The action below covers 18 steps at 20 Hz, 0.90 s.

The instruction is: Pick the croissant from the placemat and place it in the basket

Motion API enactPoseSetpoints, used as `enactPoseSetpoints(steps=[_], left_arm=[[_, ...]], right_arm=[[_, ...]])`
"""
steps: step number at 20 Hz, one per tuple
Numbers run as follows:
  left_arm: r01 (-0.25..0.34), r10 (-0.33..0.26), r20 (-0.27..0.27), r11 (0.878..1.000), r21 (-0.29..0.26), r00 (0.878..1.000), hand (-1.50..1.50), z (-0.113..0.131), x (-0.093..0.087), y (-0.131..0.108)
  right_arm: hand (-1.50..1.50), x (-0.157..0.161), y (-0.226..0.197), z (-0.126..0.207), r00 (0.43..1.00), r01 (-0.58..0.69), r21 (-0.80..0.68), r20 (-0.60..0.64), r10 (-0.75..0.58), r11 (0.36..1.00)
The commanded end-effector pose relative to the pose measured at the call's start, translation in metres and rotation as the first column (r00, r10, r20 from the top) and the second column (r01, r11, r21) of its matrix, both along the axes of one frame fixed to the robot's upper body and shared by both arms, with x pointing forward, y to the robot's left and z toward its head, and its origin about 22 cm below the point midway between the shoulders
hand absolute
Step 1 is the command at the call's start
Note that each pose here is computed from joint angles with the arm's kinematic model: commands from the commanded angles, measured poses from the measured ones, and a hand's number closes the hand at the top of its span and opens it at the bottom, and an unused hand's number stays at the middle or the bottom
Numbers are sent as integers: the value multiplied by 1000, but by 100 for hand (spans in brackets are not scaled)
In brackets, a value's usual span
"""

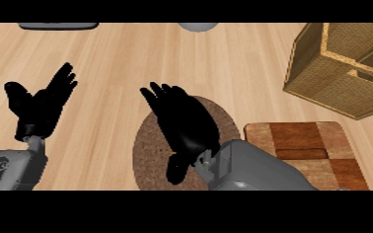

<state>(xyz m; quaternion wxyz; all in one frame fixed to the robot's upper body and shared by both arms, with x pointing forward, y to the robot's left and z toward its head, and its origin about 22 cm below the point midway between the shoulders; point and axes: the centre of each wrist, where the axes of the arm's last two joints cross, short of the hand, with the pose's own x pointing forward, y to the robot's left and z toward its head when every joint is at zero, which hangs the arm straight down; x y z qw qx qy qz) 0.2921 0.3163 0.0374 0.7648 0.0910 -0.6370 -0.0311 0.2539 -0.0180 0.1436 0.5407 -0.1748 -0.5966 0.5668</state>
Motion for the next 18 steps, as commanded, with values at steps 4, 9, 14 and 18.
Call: enactPoseSetpoints(steps=[4, 9, 14, 18], left_arm=[[13, -13, 2, 1000, 1, 1000, 0, -3, -3, 15], [5, -5, -22, 1000, 0, 1000, 0, 9, 14, -4], [-5, 5, -5, 1000, 2, 1000, 0, 4, 7, 2], [11, -11, -5, 1000, 9, 1000, 0, -2, 11, 5]], right_arm=[[-150, 18, 8, -42, 997, 32, -100, -64, -39, 994], [-150, 13, 13, -50, 996, 10, -175, -86, -25, 985], [-150, 16, -19, -63, 996, 5, -158, -85, -19, 987], [-150, -6, -13, -68, 996, -8, -138, -92, -4, 990]])
